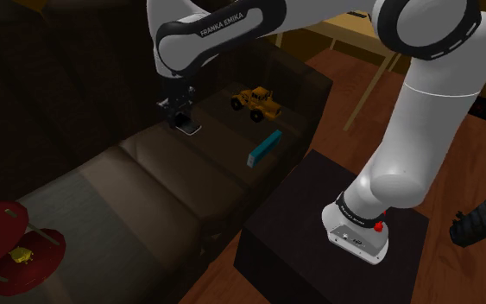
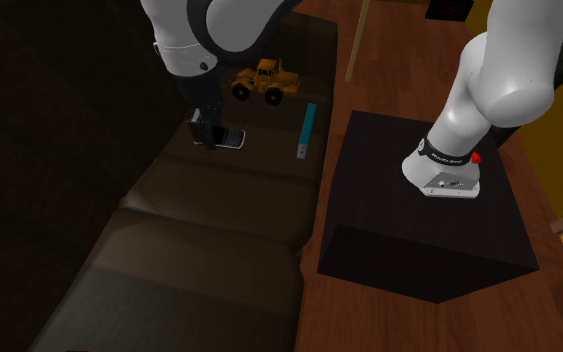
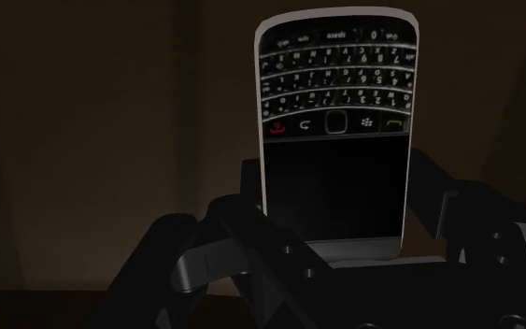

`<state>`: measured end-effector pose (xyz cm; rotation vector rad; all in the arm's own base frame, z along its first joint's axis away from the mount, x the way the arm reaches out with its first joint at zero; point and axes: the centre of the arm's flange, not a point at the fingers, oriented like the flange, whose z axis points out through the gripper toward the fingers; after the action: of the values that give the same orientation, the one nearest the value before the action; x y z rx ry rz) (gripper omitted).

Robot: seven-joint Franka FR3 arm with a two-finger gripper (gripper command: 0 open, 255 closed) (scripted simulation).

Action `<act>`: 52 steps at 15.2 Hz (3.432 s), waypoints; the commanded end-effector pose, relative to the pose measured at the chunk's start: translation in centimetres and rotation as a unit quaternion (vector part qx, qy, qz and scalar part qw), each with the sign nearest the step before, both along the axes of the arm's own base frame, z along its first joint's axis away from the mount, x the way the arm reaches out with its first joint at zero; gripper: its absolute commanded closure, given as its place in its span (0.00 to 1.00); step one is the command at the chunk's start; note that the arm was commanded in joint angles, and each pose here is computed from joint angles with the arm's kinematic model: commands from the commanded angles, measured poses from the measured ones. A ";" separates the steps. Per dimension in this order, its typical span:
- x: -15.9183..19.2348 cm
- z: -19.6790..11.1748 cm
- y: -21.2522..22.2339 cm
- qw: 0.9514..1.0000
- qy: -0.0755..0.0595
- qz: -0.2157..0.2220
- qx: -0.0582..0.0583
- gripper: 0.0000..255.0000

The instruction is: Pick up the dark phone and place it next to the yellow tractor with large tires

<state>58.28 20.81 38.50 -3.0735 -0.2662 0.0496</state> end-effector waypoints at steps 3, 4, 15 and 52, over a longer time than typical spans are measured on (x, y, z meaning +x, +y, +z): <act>-1.8 -0.2 -5.1 1.000 0.000 0.000 0.000 1.00; -2.2 -0.2 -6.4 1.000 0.000 0.000 0.000 1.00; -6.7 -0.2 -20.2 1.000 0.000 0.000 0.000 1.00; -16.0 -7.6 -48.8 1.000 0.000 0.000 0.000 1.00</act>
<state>42.31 -27.92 31.33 -3.0728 -0.2667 0.0502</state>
